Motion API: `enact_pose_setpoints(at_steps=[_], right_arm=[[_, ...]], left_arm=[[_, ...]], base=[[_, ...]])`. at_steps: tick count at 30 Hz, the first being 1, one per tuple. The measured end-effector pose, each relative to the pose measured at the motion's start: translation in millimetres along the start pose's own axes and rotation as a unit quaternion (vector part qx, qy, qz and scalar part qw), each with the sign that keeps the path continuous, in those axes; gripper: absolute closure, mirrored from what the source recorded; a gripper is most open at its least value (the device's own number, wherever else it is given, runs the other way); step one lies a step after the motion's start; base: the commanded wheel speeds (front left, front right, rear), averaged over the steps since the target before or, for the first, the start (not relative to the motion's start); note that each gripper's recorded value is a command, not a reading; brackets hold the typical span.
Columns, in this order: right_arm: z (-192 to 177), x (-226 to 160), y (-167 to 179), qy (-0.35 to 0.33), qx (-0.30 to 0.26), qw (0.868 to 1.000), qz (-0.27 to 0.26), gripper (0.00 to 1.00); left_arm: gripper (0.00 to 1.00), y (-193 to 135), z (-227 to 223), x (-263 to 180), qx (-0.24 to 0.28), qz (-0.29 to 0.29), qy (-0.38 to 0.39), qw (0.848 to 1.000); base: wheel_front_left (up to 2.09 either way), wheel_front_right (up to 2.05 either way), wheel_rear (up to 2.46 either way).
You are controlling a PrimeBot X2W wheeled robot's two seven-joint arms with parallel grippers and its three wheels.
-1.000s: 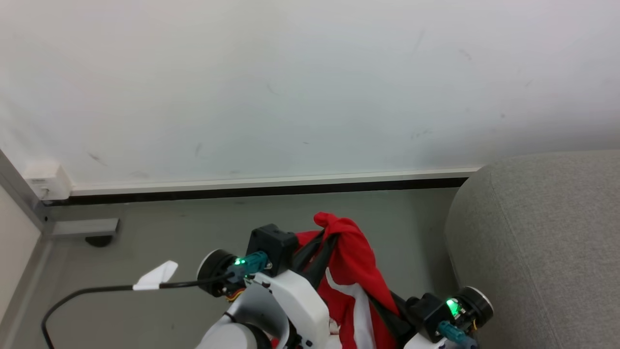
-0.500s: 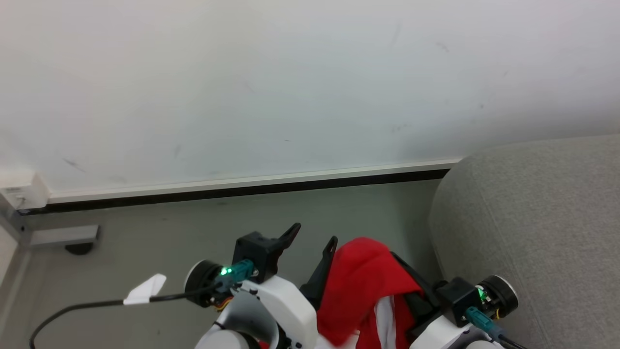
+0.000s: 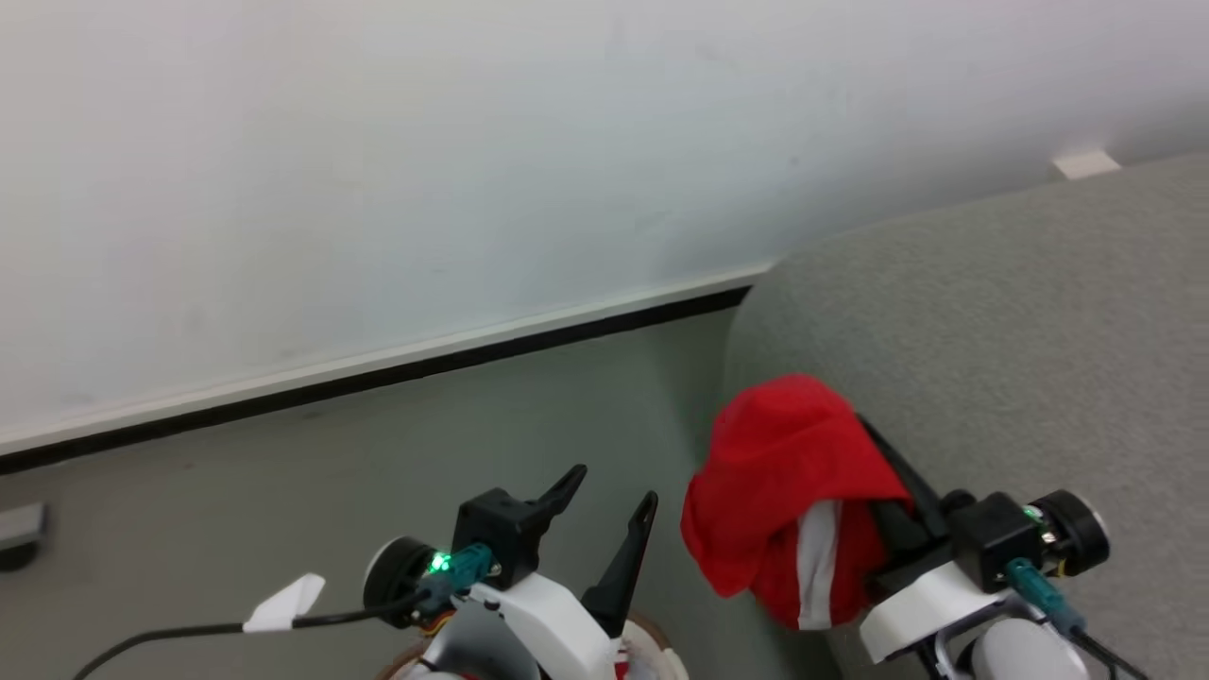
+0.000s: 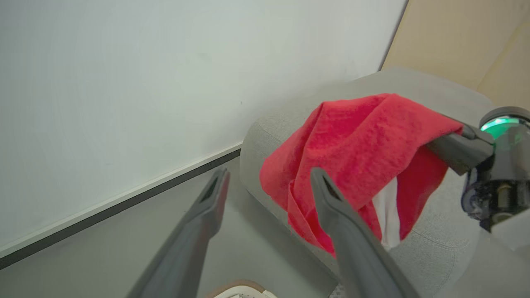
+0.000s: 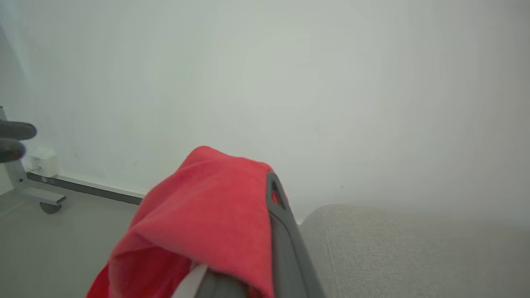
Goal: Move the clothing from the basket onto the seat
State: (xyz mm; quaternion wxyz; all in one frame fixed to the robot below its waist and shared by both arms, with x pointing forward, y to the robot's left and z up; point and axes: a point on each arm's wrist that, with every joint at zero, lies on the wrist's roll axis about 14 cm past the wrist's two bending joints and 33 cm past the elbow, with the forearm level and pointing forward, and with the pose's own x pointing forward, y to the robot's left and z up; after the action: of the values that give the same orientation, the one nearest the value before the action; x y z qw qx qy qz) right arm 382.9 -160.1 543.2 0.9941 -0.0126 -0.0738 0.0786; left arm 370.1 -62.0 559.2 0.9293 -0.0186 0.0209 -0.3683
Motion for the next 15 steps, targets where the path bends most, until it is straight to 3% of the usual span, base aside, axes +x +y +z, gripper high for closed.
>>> enact_pose_setpoints(at_steps=[15], right_arm=[[16.3, -55.9, -109.2, -0.003, -0.035, 0.987, -0.156, 1.0]], left_arm=[[0.0, -67.7, -14.5, 45.2, -0.026, -0.131, 0.005, 0.991]], base=[[0.0, 0.0, 0.0]])
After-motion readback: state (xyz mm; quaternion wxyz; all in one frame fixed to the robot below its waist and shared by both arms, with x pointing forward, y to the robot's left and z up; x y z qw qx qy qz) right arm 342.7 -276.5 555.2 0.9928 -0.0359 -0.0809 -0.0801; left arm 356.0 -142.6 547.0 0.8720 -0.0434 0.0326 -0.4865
